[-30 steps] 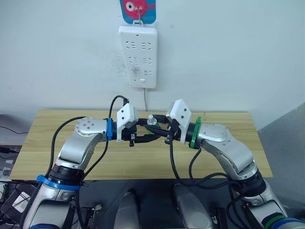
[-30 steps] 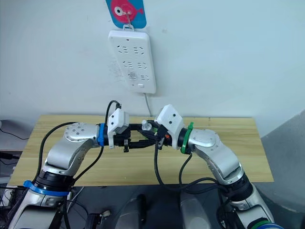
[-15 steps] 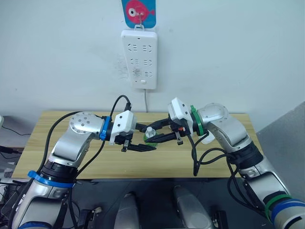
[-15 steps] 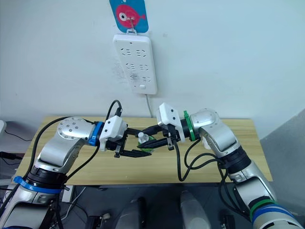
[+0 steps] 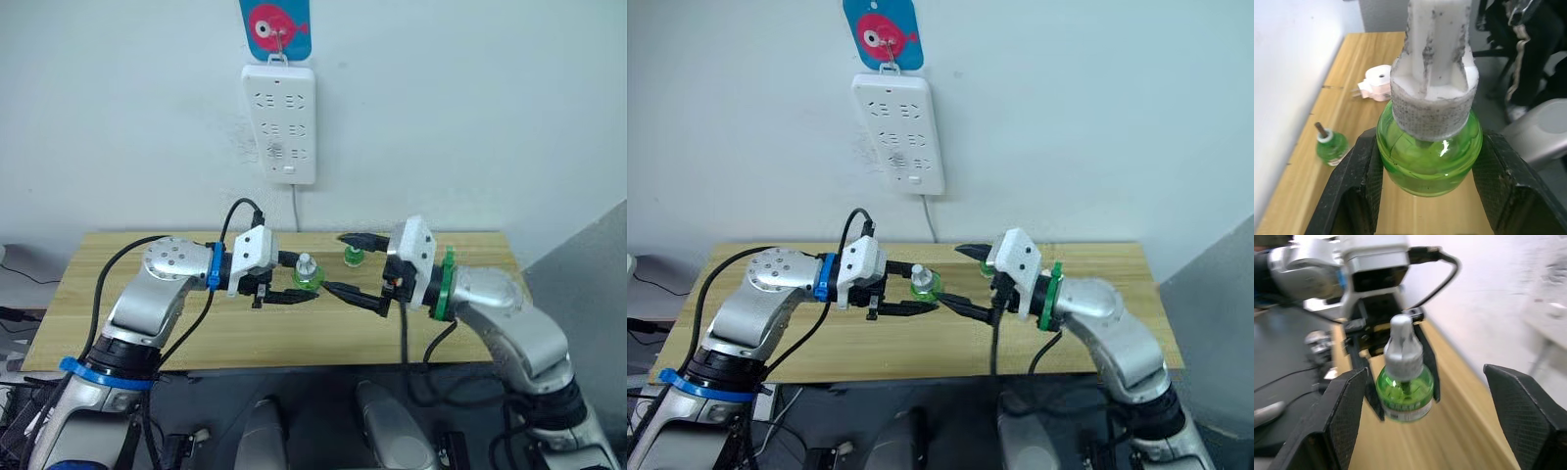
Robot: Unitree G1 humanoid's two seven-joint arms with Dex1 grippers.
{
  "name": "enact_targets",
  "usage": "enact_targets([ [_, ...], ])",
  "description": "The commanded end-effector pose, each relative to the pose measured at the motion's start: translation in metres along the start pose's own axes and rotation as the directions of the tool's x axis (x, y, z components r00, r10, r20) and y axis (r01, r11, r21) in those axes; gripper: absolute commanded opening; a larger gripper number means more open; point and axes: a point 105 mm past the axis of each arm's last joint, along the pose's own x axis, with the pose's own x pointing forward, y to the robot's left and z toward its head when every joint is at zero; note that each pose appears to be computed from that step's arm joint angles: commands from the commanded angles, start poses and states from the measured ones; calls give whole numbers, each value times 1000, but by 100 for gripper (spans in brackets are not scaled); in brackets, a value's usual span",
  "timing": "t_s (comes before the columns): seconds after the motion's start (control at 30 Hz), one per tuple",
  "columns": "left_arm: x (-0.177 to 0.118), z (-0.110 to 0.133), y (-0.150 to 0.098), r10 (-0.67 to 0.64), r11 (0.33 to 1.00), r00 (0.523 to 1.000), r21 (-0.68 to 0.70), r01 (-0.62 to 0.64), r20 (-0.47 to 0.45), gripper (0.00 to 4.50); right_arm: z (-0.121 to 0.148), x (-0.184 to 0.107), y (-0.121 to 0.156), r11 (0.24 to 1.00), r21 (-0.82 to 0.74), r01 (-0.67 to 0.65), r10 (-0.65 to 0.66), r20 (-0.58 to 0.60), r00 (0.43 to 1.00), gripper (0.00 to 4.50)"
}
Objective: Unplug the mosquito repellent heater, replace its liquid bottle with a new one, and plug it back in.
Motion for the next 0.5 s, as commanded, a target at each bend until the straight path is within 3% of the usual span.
enact_targets([
  [0.03, 9, 8, 4, 33, 999, 999, 37, -34, 24, 224, 6, 6, 2, 994, -31, 102, -101, 14, 995, 398],
  [0.37, 24, 15, 5, 59, 998, 997, 14, -59, 58, 224, -11, 22, -7, 983, -14, 182, -182, -6, 983, 398],
  [0.5, 24, 18, 5, 58, 998, 996, 11, -58, 64, 224, -10, 23, -8, 984, -9, 176, -176, 8, 984, 304],
])
